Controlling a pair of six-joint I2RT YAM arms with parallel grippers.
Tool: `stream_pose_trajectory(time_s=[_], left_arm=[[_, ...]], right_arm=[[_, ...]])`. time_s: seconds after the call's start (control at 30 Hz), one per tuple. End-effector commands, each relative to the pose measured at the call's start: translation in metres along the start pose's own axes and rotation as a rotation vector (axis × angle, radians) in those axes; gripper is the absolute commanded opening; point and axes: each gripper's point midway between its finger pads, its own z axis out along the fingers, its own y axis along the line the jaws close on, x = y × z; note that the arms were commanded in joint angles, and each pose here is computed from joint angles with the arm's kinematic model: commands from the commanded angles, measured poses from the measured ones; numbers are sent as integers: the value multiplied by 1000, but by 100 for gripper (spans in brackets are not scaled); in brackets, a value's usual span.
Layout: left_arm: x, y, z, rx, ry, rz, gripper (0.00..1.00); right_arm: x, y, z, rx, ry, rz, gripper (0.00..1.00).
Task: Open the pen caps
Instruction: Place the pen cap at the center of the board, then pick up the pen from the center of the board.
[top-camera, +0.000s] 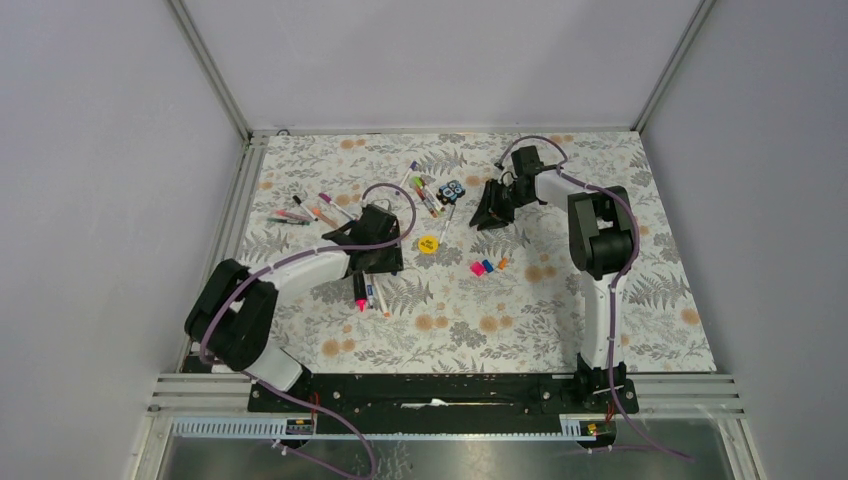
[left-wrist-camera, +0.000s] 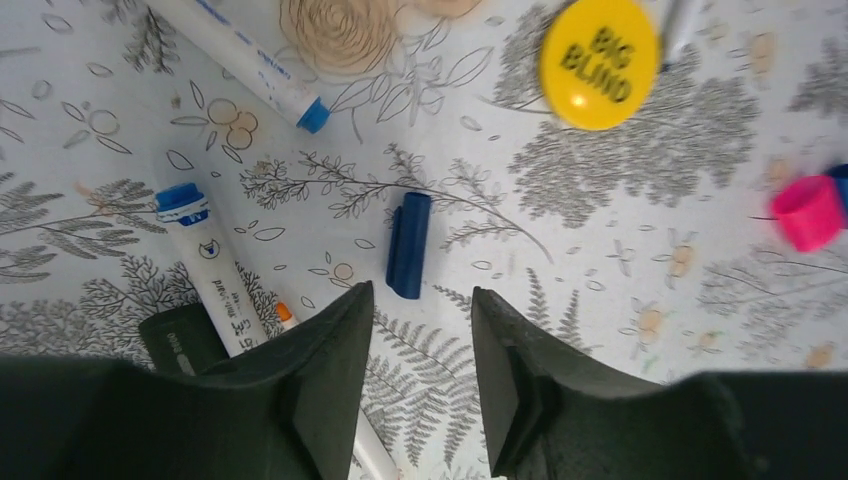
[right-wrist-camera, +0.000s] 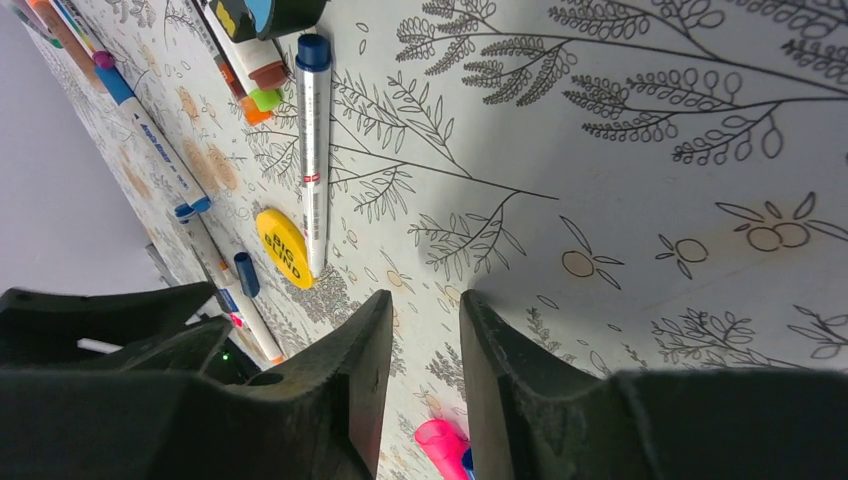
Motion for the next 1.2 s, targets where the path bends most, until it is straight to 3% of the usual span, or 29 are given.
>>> stream_pose_trajectory(time_s=[0.0,0.13,0.3,0.43,0.57,0.67,0.77,0.83,0.9,1.17], left_arm=[[-54,-22,-42,94,-191,15,49],[-65,-21,-62,114,-260,33,58],[-74,-17,-86,148,-346,14,72],[-80,-6,-98,159,-409,-50,98],[-82,6,-102,182,-436,-148,99],[-83,8,-103,232,-441,-191,99],[-86,7,-103,254,-436,-216,99],[-87,10,-101,244,-429,-224,99],[-89,14,-98,222,-418,-235,99],[-92,37,-59,22,-279,-315,94]], right_arm=[[-11,14,-19,24,-58,-75,38],[-9,32,-38,-21,-80,-162,41],[14,71,-76,-171,-59,-411,46],[38,90,-111,-238,-83,-633,48],[63,98,-145,-246,-169,-819,56],[77,98,-173,-273,-284,-906,73],[95,86,-191,-325,-421,-947,97],[109,78,-198,-345,-487,-969,100],[122,68,-198,-373,-472,-941,100],[117,32,-204,-308,-533,-838,100]])
